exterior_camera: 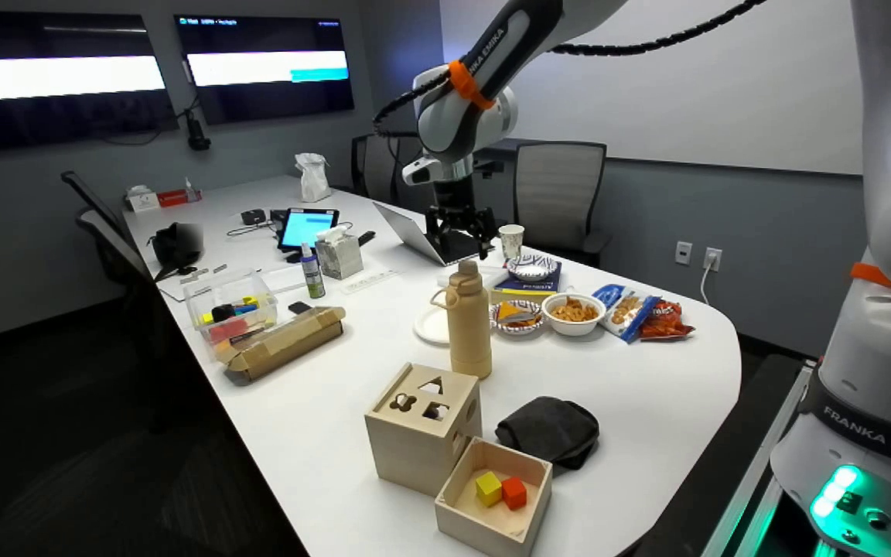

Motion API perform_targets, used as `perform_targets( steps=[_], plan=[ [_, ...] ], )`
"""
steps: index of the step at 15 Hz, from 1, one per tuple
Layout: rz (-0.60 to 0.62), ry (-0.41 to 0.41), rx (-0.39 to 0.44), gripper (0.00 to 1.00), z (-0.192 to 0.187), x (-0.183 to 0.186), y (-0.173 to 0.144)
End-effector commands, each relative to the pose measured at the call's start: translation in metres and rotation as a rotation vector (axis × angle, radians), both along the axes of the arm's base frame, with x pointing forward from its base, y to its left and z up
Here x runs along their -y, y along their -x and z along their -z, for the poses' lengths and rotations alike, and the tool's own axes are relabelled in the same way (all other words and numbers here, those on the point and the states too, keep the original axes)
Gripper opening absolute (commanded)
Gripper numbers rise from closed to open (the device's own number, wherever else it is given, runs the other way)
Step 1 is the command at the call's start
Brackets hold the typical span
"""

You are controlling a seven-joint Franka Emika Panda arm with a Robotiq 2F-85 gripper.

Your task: Turn the brown bottle to the left

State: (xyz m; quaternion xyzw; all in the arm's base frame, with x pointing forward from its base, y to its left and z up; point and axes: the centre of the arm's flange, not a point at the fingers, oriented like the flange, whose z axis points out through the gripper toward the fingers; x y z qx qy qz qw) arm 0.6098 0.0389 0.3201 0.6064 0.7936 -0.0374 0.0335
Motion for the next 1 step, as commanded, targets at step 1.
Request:
perform_targets(
  steps=[1],
  plan=[
    [0.037, -0.019, 0.031, 1.0, -0.0143, 0.0049, 0.0124]
  ],
)
